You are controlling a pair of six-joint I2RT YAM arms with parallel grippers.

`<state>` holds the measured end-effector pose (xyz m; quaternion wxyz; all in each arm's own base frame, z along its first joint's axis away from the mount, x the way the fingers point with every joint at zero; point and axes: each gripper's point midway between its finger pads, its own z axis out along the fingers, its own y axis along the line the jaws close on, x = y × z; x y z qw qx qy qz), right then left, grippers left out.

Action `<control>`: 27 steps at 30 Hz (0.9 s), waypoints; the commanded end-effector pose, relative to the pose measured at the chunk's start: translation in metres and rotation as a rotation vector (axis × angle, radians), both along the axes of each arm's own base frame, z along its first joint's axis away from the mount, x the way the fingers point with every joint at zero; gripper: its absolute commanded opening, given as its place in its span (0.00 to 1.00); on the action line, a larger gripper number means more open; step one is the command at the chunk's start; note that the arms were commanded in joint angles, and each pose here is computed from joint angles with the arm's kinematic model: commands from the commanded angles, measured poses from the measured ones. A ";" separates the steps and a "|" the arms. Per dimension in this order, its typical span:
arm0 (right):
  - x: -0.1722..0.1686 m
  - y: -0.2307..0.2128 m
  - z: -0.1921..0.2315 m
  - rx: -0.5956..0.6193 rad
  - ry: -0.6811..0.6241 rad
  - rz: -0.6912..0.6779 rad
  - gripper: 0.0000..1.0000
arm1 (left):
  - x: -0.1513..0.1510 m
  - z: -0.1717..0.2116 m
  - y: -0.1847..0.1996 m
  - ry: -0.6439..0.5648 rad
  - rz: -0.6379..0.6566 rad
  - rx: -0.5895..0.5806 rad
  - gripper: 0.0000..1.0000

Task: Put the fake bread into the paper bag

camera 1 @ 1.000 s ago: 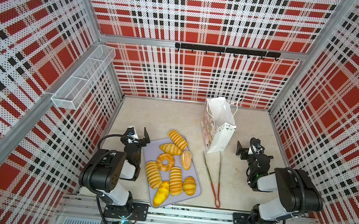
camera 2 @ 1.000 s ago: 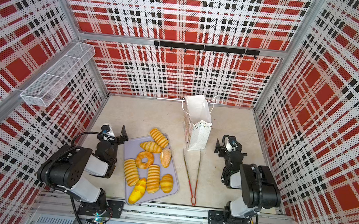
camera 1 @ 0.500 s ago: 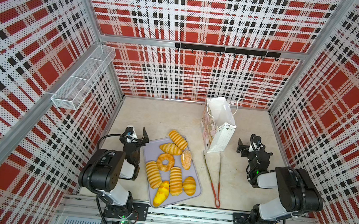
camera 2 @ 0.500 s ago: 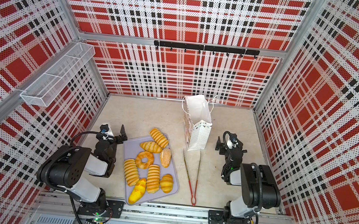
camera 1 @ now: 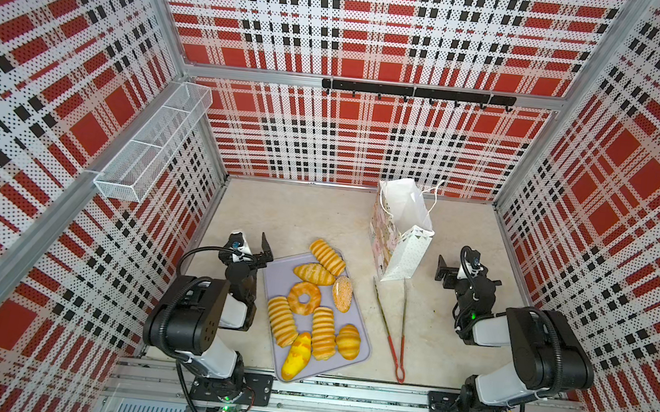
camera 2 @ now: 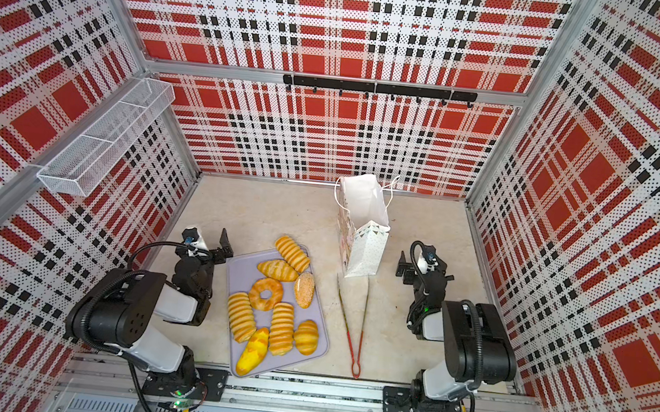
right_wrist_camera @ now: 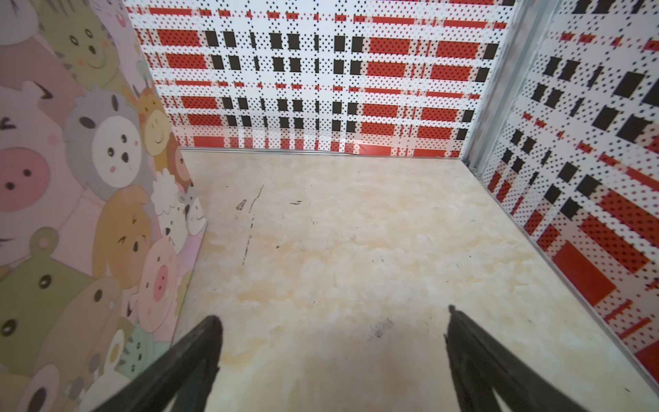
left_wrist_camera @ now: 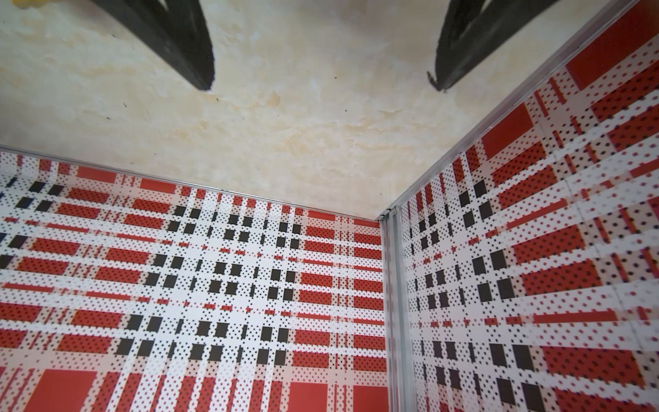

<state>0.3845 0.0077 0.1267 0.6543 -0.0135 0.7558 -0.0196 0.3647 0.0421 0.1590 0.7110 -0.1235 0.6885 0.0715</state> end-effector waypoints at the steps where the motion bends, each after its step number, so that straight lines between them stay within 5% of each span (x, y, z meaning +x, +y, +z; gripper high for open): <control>1: -0.013 0.006 0.033 -0.041 -0.053 -0.024 1.00 | -0.014 0.028 0.006 -0.064 0.096 0.009 0.98; 5: -0.029 0.008 0.055 -0.003 0.046 -0.044 0.94 | -0.033 0.065 -0.019 -0.133 0.114 0.031 0.98; 15: -0.091 0.032 0.098 0.278 0.263 0.044 0.73 | -0.038 0.131 -0.094 -0.024 -0.135 -0.319 1.00; 18: -0.107 0.052 0.109 0.325 0.318 0.110 0.70 | -0.046 0.140 -0.125 0.016 -0.308 -0.470 1.00; 23: -0.127 0.084 0.088 0.416 0.477 0.177 0.64 | -0.063 0.133 -0.168 0.165 -0.531 -0.639 0.98; 27: -0.141 0.115 0.036 0.440 0.660 0.225 0.60 | -0.078 0.116 -0.193 0.317 -0.642 -0.649 0.94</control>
